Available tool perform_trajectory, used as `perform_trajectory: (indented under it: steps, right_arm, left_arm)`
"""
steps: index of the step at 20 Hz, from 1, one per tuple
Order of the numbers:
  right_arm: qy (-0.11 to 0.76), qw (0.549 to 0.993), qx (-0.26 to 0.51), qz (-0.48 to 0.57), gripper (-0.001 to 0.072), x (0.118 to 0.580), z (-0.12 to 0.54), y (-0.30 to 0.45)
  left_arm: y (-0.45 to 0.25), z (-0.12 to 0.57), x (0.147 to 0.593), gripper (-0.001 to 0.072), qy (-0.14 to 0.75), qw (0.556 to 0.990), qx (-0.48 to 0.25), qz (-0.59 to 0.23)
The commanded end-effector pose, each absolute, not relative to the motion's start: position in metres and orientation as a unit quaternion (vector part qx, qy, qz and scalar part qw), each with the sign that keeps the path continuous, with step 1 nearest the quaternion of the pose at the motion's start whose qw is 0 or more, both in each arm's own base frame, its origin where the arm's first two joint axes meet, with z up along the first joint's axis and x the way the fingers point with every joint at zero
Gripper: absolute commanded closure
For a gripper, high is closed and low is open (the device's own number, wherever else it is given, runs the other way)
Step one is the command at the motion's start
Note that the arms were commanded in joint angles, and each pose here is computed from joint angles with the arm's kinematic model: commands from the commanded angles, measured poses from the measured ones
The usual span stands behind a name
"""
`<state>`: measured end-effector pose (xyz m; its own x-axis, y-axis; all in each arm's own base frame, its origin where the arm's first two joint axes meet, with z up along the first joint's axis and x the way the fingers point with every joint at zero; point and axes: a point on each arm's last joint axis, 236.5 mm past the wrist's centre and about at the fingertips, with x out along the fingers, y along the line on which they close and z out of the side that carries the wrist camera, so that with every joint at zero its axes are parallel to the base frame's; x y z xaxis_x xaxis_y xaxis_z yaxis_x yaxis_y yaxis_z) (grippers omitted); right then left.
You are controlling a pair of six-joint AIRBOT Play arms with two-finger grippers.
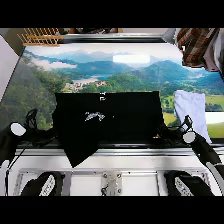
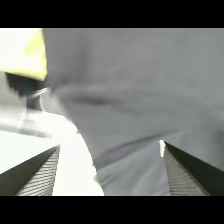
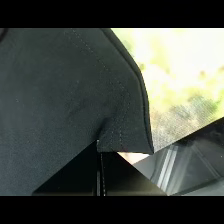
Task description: Fold the clothes and pants, and hang the long-sleeved shirts on hangers.
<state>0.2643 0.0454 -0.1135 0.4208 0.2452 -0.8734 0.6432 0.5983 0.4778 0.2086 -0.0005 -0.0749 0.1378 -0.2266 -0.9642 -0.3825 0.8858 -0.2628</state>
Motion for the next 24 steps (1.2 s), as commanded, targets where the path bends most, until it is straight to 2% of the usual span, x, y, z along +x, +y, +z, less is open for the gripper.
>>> perform_trajectory:
  steps: [1,3,4,9,12,19,20,21,22,23,24]
  right_arm:
    - [0.52,0.727,0.427,-0.136,0.07,0.265,-0.113,0.046]
    - [0.52,0.727,0.427,-0.136,0.07,0.265,-0.113,0.046]
    - [0.52,0.727,0.427,-0.136,0.07,0.265,-0.113,0.046]
    - [0.52,0.727,0.427,-0.136,0.07,0.265,-0.113,0.046]
    - [0.52,0.727,0.427,-0.136,0.0701,0.265,-0.113,0.046]
    - [0.52,0.727,0.427,-0.136,0.07,0.265,-0.113,0.046]
    - [0.519,0.728,0.427,-0.135,0.0701,0.265,-0.112,0.046]
    - [0.518,0.729,0.427,-0.135,0.07,0.265,-0.111,0.046]
    - [0.518,0.729,0.427,-0.134,0.07,0.266,-0.11,0.046]
    - [0.521,0.728,0.426,-0.132,0.07,0.266,-0.109,0.047]
    - [0.527,0.727,0.422,-0.128,0.0701,0.266,-0.106,0.048]
  left_arm:
    - [-0.006,-0.099,0.181,-0.0002,0.677,0.681,-0.27,0.073]
    - [-0.007,-0.098,0.184,-0.0001,0.672,0.684,-0.274,0.073]
    - [-0.006,-0.098,0.184,0.0041,0.672,0.685,-0.273,0.074]
    - [-0.012,-0.116,0.173,0.0037,0.708,0.642,-0.285,0.073]
    - [-0.028,-0.122,0.186,0.0037,0.7,0.64,-0.313,0.053]
    - [-0.068,-0.131,0.18,0.0039,0.73,0.638,-0.244,-0.003]
    - [-0.07,-0.132,0.178,0.0157,0.735,0.634,-0.24,-0.007]
    - [-0.071,-0.131,0.176,0.0411,0.737,0.633,-0.237,-0.011]
    - [-0.07,-0.129,0.176,0.0586,0.736,0.635,-0.235,-0.013]
    - [-0.068,-0.125,0.178,0.0677,0.73,0.644,-0.228,-0.014]
    - [-0.064,-0.12,0.179,0.0699,0.723,0.656,-0.217,-0.015]
